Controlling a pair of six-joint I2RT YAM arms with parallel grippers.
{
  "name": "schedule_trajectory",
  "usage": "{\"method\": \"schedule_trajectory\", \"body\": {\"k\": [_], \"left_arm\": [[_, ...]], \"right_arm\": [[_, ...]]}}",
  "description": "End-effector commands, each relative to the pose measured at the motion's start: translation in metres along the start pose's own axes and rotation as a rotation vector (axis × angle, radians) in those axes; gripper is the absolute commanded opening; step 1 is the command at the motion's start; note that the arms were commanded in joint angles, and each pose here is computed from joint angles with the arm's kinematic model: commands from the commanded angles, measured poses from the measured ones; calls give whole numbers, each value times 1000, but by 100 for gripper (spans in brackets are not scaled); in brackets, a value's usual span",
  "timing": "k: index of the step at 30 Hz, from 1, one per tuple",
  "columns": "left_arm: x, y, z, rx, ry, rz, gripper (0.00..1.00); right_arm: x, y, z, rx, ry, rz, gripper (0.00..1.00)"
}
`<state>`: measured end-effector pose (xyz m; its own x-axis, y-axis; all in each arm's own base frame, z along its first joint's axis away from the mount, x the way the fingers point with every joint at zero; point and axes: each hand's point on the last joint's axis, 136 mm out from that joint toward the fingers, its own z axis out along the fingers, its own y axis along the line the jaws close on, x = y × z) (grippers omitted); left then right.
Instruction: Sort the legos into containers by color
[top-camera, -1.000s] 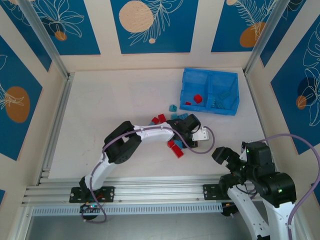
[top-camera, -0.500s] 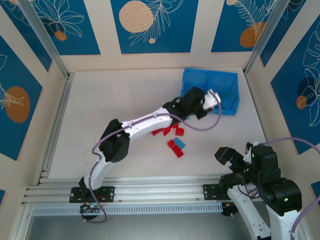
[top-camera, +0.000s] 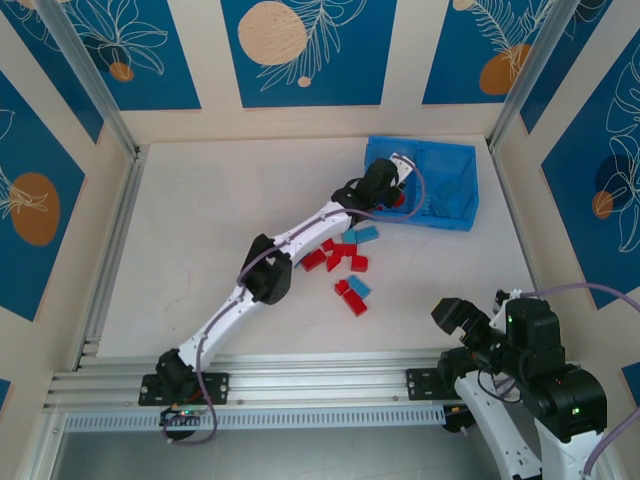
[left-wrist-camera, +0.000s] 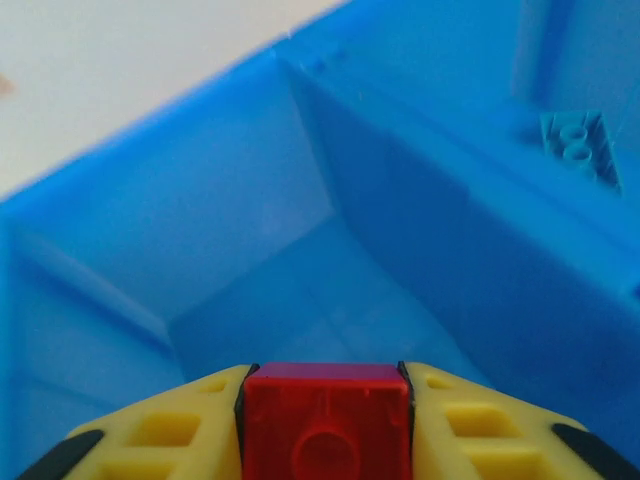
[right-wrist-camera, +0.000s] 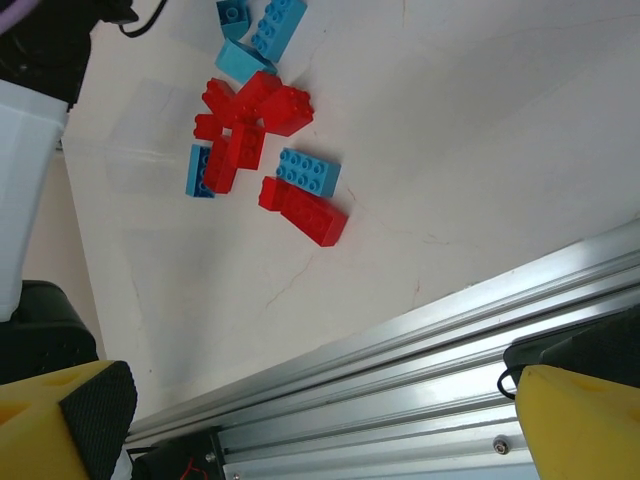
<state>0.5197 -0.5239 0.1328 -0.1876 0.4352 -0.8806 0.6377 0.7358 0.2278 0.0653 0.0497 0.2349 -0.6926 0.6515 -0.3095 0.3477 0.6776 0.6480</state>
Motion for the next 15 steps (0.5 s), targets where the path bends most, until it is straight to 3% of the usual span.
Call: {"method": "schedule_trajectory", "body": {"k": [1, 9, 15], "left_arm": [[-46, 6, -20, 5, -90, -52, 44], [-99, 3, -64, 45, -167, -35, 52], [-161, 1, -159, 145, -360, -39, 50]], "right_arm": [[5, 1, -6, -22, 11, 15, 99], [3, 7, 1, -39, 20, 20, 99], [0, 9, 15, -16, 52, 8, 98]]}}
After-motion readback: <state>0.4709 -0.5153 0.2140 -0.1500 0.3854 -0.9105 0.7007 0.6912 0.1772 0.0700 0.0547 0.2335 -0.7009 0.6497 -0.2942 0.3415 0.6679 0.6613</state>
